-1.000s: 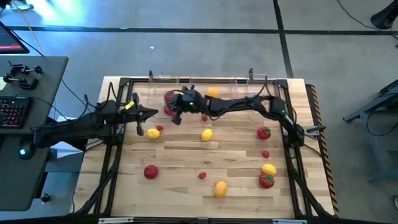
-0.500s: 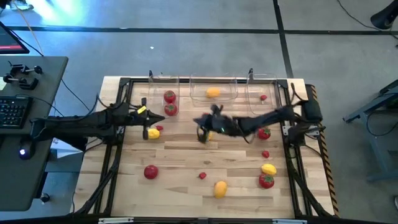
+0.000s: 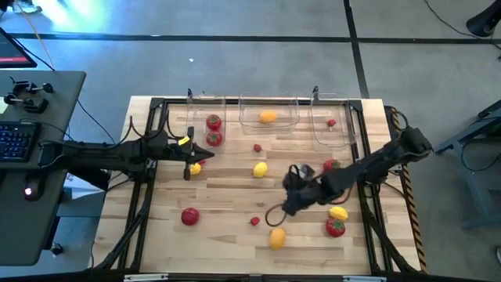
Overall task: Sort produce into baskets
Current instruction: Put the red chili into the right transparent bin
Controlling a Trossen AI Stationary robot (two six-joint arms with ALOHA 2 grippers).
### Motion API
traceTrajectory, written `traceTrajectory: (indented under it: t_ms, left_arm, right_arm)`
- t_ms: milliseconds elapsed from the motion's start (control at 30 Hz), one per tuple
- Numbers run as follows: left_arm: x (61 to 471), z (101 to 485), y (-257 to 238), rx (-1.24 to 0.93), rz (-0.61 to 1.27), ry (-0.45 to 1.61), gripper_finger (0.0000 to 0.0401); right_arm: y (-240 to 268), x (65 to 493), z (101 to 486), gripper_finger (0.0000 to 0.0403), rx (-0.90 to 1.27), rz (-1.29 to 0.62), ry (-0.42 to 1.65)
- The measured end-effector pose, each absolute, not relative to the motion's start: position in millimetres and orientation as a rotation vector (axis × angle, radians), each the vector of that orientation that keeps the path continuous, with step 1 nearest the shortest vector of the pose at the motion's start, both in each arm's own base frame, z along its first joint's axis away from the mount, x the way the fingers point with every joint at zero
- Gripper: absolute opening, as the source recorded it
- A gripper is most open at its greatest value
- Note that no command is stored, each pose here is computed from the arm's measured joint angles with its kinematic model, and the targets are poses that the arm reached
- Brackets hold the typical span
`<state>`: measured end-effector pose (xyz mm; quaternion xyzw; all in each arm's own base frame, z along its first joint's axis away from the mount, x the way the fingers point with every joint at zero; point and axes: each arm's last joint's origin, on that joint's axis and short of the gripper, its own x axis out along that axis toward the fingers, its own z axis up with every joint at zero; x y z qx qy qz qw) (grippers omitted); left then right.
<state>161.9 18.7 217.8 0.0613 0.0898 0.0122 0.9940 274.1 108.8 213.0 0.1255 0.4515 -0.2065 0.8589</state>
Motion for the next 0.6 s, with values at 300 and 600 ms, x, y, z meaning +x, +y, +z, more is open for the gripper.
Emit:
traceTrajectory:
  t_ms: [300,600]
  left_arm:
    - [163,219,12,0.118,-0.019,0.165,0.0000]
    - [164,217,6,0.117,-0.054,0.180,0.0000]
  right_arm:
    - [109,224,209,0.0000,0.425,-0.694,1.446]
    - [102,209,188,0.0001,0.437,-0.719,1.596]
